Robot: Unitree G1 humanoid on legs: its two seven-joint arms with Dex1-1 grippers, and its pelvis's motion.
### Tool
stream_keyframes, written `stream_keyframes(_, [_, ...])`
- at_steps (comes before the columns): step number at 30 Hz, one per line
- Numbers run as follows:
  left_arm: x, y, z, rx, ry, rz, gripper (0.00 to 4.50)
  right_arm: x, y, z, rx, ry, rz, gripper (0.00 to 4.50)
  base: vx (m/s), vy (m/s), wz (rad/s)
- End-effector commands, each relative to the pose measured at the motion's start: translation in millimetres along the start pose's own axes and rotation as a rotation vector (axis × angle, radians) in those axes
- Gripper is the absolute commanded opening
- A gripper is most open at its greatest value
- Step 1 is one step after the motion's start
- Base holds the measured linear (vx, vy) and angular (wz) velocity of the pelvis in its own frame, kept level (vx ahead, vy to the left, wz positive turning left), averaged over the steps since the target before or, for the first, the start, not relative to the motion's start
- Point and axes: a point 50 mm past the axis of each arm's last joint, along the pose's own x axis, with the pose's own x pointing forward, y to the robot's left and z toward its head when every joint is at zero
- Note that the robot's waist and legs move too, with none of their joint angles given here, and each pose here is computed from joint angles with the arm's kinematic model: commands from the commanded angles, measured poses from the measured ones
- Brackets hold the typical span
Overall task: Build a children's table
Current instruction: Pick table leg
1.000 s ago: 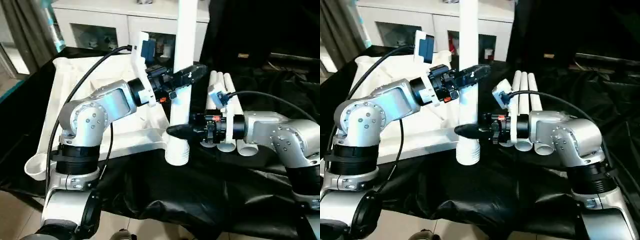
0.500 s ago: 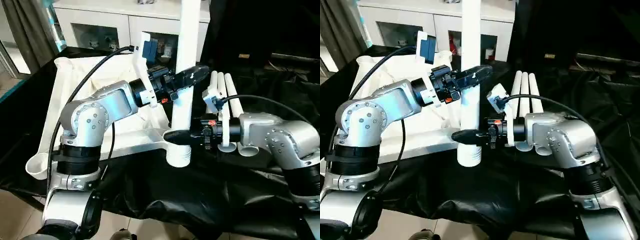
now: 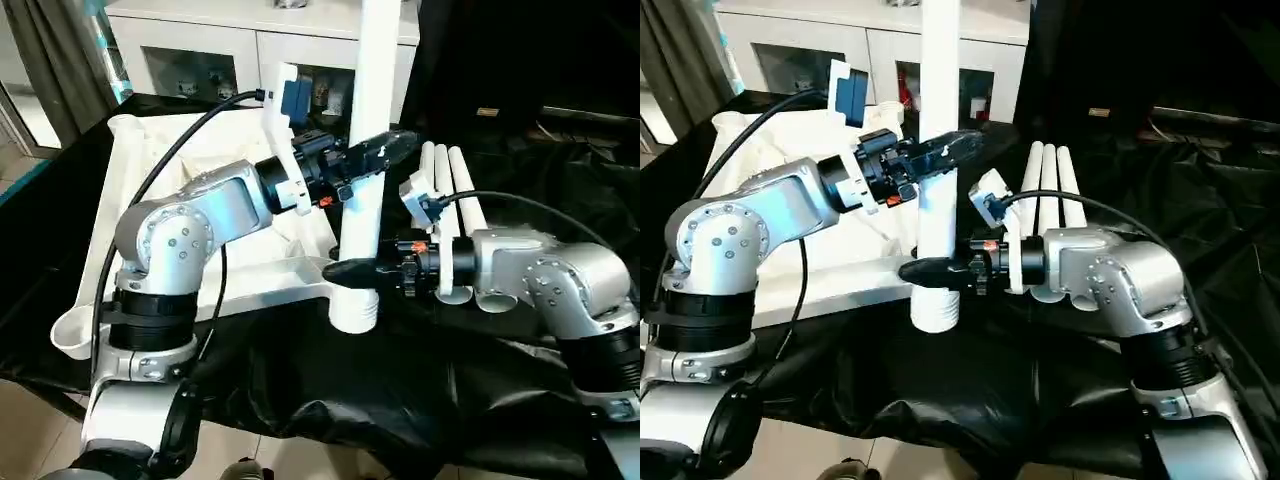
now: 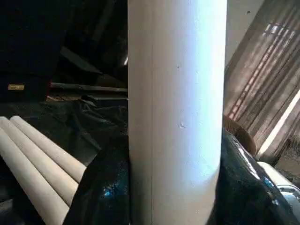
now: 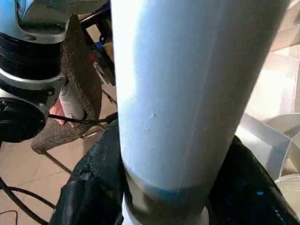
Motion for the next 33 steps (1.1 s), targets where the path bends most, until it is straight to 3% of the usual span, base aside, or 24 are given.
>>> stream_keyframes(1, [-0.2, -6.4, 2.2, -0.004, -0.011, -0.039, 1.8, -3.2, -3.7, -1.8, 0.013, -0.02, -0.031, 1.89, 0.0, 0.0, 0.0])
stream_keyframes(4, [-4.5, -8.4, 1.3, -0.012, -0.027, -0.072, 2.5, -2.9, -3.7, -2.0, 0.013, -0.039, -0.035, 1.89, 0.0, 0.0, 0.0])
stream_keyframes(9, [-8.5, -4.2, 2.9, -0.003, -0.103, -0.046, 2.79, -2.6, -3.7, -1.3, 0.008, -0.073, -0.043, 1.89, 0.0, 0.0, 0.0])
stream_keyframes(12, [-23.6, -0.7, -3.9, -0.06, -0.222, -0.095, 2.82, -7.0, -6.6, 7.6, -0.004, -0.212, -0.09, 1.89, 0.0, 0.0, 0.0])
stream_keyframes(17, [-37.0, 1.3, -22.1, -0.113, -0.204, -0.083, 2.82, -13.9, -6.4, 9.5, -0.014, -0.301, -0.136, 1.89, 0.0, 0.0, 0.0])
stream_keyframes(20, [-43.2, 6.7, -25.8, -0.073, -0.17, -0.005, 2.82, -18.2, -3.2, 9.2, -0.02, -0.327, -0.153, 1.89, 0.0, 0.0, 0.0])
stream_keyframes(26, [-74.7, 45.9, -25.5, 0.201, -0.168, 0.554, 2.82, -34.0, -11.8, -0.2, -0.101, -0.312, -0.395, 1.89, 0.0, 0.0, 0.0])
stream_keyframes(28, [-91.6, 47.6, -33.9, 0.292, -0.047, 0.715, 2.82, -38.7, -17.8, -9.2, -0.157, -0.262, -0.561, 1.89, 0.0, 0.0, 0.0])
stream_keyframes(31, [-106.2, 42.5, -38.9, 0.367, -0.013, 0.85, 2.82, -38.5, -17.8, -18.3, -0.146, -0.239, -0.659, 1.89, 0.0, 0.0, 0.0])
stream_keyframes(33, [-119.3, 38.0, -50.8, 0.43, -0.022, 0.991, 2.82, -39.8, -14.6, -25.4, -0.166, -0.257, -0.774, 1.89, 0.0, 0.0, 0.0])
